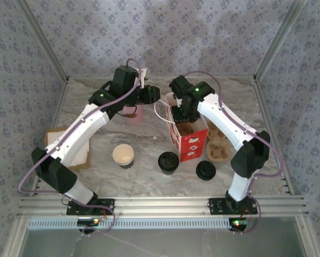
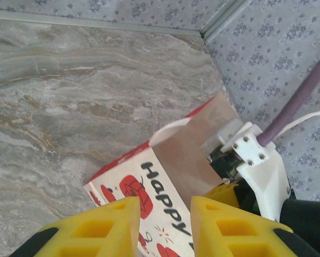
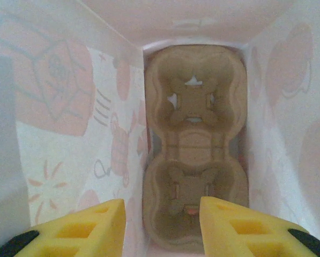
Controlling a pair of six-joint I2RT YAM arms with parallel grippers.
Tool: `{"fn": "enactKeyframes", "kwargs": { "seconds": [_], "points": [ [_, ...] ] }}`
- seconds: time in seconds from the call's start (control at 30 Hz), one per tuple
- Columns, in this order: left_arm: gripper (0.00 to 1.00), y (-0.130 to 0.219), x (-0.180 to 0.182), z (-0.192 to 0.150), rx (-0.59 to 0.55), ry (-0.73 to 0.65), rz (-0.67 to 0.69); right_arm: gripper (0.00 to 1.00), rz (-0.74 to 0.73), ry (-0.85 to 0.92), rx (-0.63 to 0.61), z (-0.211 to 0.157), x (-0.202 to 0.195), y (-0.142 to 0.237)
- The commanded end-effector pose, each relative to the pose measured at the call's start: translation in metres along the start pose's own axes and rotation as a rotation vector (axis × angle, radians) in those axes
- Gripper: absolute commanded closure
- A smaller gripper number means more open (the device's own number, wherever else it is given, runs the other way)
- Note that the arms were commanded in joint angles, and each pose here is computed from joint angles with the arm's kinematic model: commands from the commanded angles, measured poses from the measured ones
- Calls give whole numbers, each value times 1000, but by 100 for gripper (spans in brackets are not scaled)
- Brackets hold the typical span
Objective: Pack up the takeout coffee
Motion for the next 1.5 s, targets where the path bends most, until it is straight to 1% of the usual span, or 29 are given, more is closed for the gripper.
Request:
{"fn": "enactKeyframes", "kwargs": {
  "seconds": [0.0,0.2,0.33,0.5,0.7,0.93,1.17,1.23,1.47],
  "points": [
    [70,7,-3,14,-26,-26,-10,57,33,-27,-27,6,2,1],
    [70,9,-3,23,-35,-26,-14,57,42,-39,-43,15,2,0],
    [68,14,-7,29,-47,-37,-21,57,43,-42,-65,18,2,8],
    [58,26,-16,35,-67,-48,-50,56,48,-41,-116,19,0,30],
    [43,47,-29,43,-102,-68,-77,48,72,-37,-202,16,-2,67],
    [23,81,-43,49,-152,-92,-105,37,160,-36,-332,9,-2,118],
    [10,113,-56,48,-210,-108,-137,27,224,-33,-435,-5,-7,158],
    [1,123,-61,46,-225,-113,-146,25,238,-30,-465,-14,-10,171],
    [1,147,-74,30,-239,-122,-186,15,257,-35,-556,-54,-27,208]
  ]
}}
Point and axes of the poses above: each hand's point on the last joint's axis, 136 mm out from that joint toward the fingers, its own y axis back along the fingers, its own x axis along the line the jaws close on, z = x × y, the point moved 7 cm from there along y, back along the fingers, and after that the axes turned 1 degree about y, right-handed, at the moved point
